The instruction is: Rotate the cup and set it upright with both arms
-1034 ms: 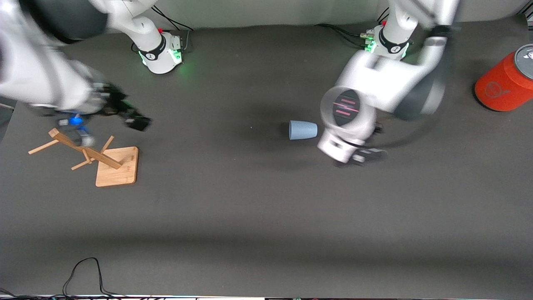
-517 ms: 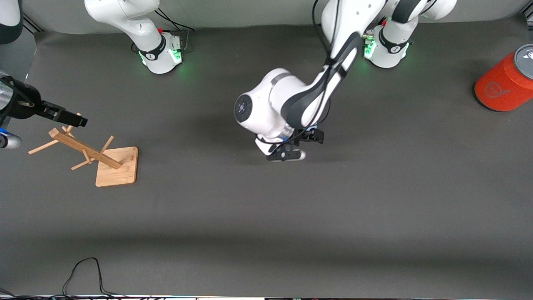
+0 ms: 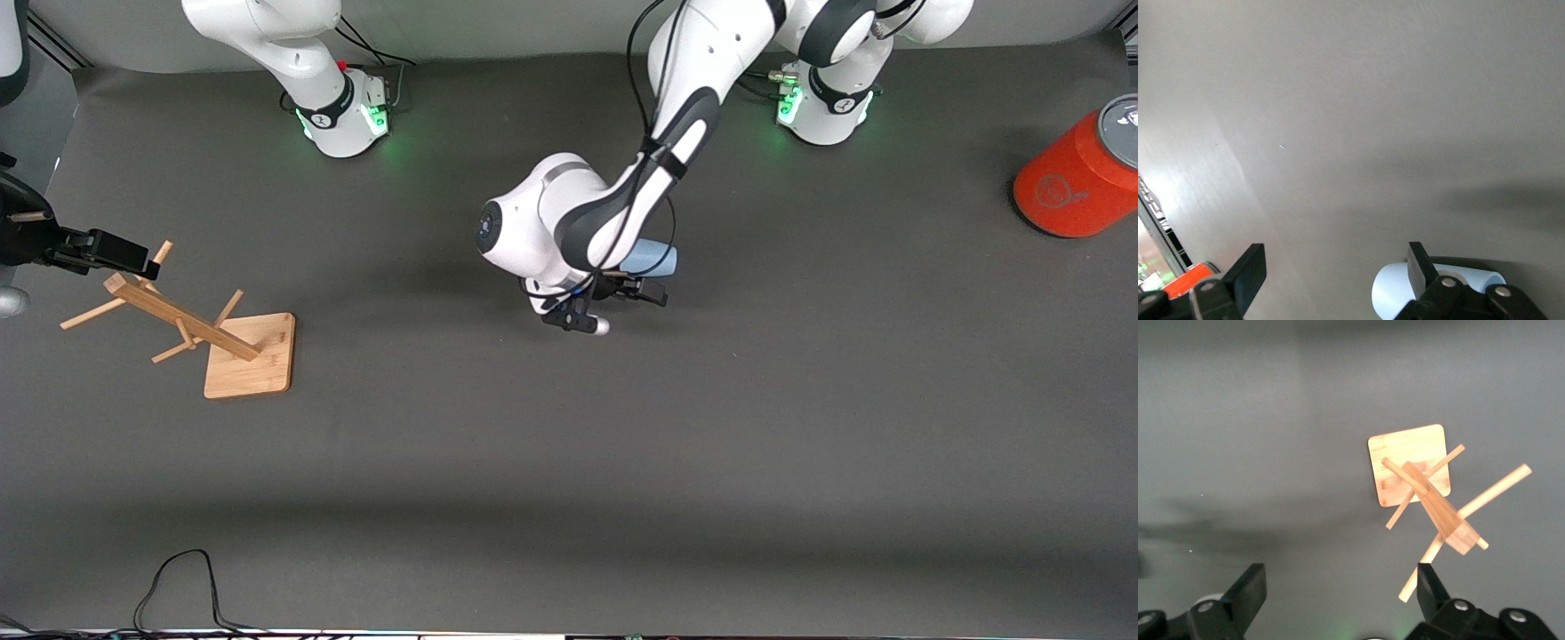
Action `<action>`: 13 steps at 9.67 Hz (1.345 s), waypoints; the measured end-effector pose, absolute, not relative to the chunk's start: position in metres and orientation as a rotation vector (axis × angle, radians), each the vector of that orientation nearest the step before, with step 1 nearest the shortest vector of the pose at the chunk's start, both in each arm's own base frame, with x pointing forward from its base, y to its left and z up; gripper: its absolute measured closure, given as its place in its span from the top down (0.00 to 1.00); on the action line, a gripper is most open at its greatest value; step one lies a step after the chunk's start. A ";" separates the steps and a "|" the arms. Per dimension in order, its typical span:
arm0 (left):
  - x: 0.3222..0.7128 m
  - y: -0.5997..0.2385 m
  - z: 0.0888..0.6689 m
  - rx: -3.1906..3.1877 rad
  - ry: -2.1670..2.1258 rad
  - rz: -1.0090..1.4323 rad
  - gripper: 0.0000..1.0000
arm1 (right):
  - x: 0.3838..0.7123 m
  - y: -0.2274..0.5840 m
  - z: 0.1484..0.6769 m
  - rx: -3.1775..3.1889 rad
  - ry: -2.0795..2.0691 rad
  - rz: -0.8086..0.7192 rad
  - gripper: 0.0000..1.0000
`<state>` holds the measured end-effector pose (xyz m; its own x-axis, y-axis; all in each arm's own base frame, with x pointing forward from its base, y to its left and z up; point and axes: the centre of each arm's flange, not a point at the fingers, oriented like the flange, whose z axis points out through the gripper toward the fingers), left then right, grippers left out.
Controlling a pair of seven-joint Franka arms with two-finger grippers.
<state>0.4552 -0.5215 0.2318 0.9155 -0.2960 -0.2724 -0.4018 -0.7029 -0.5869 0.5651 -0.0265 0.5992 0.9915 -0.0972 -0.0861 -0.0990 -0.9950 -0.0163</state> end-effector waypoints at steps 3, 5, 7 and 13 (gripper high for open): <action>0.438 -0.533 0.219 -2.382 0.582 0.242 0.95 | 0.568 -0.014 0.597 -3.131 0.100 0.104 1.00; 0.412 -0.547 0.211 -2.365 0.644 0.263 0.95 | 0.569 -0.017 0.596 -3.146 0.100 0.100 1.00; 0.387 -0.558 0.202 -2.336 0.690 0.275 0.95 | 0.569 -0.024 0.596 -3.145 0.072 0.100 1.00; 0.358 -0.552 0.173 -2.261 0.728 0.325 0.93 | 0.569 -0.021 0.596 -3.144 0.045 0.100 1.00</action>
